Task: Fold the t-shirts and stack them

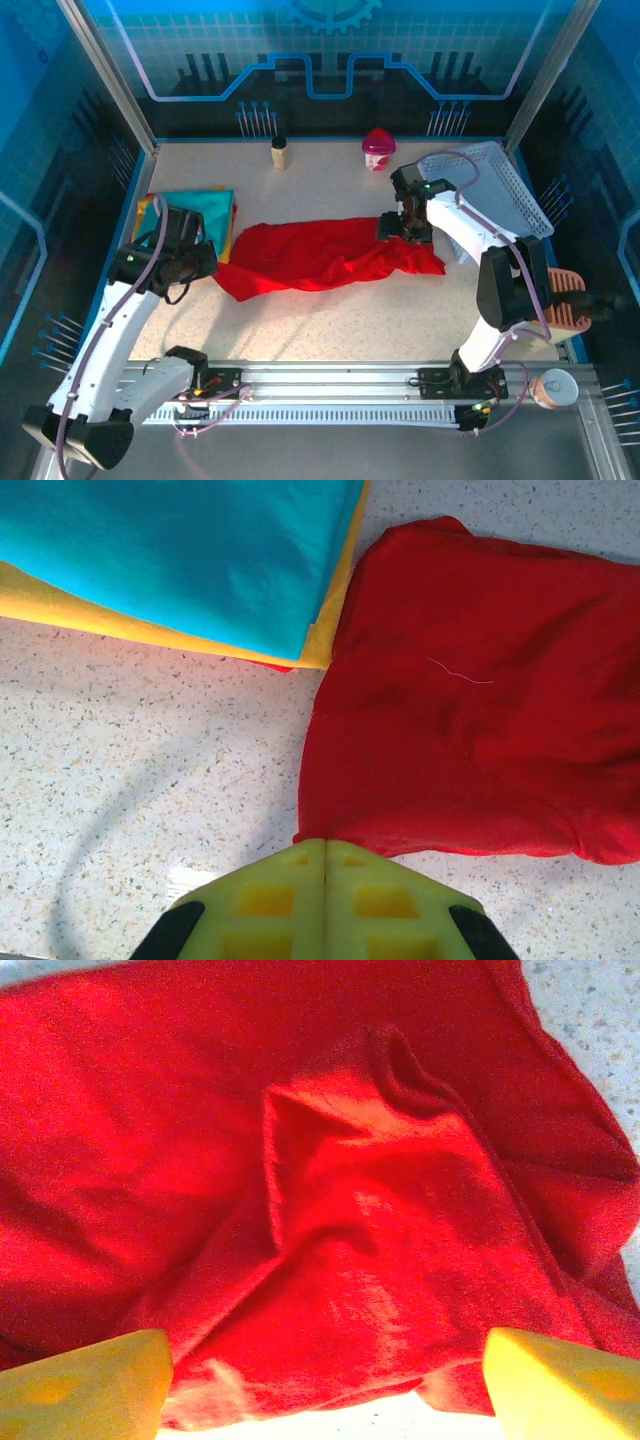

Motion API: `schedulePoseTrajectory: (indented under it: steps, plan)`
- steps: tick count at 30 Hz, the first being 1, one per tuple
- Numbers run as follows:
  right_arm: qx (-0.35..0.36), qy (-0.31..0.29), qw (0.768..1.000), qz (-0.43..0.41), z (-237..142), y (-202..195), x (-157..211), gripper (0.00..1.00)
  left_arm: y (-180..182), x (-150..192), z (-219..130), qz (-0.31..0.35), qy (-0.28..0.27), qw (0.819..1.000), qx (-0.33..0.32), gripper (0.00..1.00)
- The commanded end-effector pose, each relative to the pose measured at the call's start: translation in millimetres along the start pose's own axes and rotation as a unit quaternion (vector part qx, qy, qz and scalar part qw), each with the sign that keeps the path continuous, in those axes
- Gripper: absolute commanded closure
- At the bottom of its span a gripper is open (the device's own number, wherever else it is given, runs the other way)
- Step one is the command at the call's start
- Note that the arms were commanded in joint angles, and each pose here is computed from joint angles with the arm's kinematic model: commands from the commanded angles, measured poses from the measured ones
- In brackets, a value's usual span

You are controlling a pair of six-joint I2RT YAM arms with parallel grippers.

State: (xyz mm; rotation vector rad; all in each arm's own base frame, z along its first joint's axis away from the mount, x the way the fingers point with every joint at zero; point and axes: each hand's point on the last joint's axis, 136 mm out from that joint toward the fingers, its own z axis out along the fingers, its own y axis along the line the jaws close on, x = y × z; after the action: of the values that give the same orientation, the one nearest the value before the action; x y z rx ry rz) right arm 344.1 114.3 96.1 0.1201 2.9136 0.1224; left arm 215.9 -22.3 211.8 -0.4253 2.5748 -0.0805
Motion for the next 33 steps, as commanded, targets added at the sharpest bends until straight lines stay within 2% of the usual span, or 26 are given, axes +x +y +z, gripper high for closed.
schedulePoseTrajectory:
  steps: [1,3,5,9,14,23,33]
  plan:
    - [-0.007,-0.031,0.999,0.007,-26,-12,-1,0.15,-4,-3,-1,0.005,-0.001,1.000,0.013,1.00]
    - [-0.008,-0.056,0.998,0.019,-37,-19,2,0.19,-7,-4,1,0.003,0.000,1.000,0.020,1.00]
    - [-0.004,-0.073,0.997,0.040,-40,-31,7,0.28,-11,-6,3,0.001,-0.003,1.000,0.029,1.00]
    - [-0.043,-0.054,0.993,0.094,-22,-43,20,0.42,-16,-5,10,0.001,0.006,0.999,0.037,1.00]
    - [-0.080,-0.049,0.985,0.142,0,-47,16,0.48,-15,-3,10,0.000,0.010,0.999,0.037,1.00]
    - [-0.099,-0.028,0.980,0.173,27,-44,-1,0.59,-13,2,8,-0.006,0.012,0.999,0.037,1.00]
    - [-0.085,-0.047,0.979,0.179,16,-53,-3,0.74,-11,4,7,-0.005,0.013,0.999,0.035,1.00]
